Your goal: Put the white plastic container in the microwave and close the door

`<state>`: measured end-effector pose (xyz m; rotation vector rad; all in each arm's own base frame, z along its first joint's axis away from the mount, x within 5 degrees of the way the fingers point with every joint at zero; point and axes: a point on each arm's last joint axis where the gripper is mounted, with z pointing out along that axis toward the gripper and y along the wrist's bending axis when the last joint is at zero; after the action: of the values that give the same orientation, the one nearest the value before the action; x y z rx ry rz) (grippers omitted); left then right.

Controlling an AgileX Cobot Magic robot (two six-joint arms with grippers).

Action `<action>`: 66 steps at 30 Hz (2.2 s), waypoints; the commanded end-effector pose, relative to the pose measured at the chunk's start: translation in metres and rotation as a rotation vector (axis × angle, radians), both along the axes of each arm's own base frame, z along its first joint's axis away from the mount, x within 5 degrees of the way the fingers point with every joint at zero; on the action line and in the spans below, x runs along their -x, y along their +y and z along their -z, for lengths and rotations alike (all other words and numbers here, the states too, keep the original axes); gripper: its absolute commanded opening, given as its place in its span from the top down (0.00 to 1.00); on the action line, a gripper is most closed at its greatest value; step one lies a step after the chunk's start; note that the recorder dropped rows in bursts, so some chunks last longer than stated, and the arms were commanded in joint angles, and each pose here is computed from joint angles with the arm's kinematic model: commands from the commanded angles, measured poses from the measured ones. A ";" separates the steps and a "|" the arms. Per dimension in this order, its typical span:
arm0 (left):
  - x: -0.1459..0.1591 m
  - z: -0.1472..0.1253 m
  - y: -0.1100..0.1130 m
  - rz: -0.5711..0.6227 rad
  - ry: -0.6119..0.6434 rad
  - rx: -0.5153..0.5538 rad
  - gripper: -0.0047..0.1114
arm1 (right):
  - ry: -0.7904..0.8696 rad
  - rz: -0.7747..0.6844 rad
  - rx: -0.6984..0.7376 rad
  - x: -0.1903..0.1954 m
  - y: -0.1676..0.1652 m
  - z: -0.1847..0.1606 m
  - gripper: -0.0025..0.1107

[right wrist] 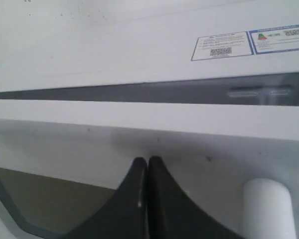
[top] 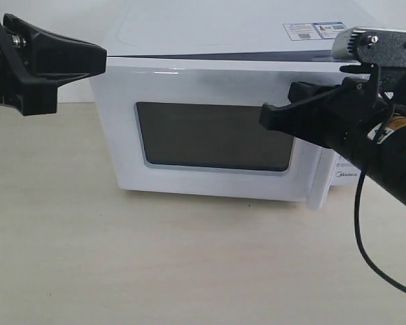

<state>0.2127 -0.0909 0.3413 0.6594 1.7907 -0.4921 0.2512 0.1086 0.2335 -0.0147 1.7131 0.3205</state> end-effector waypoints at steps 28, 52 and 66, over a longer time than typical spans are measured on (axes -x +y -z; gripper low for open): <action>0.001 0.000 0.000 0.000 0.004 0.006 0.93 | -0.071 0.094 0.005 -0.028 0.006 0.007 0.98; 0.001 0.000 0.000 0.000 0.004 0.006 0.93 | 0.065 -0.043 0.028 0.000 0.005 -0.032 0.98; 0.001 0.000 0.000 0.000 0.004 0.006 0.93 | 0.131 -0.142 0.021 0.047 -0.010 -0.045 0.98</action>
<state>0.2127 -0.0909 0.3410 0.6594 1.7914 -0.4922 0.2144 0.1046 0.2773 -0.1288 1.8618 0.4180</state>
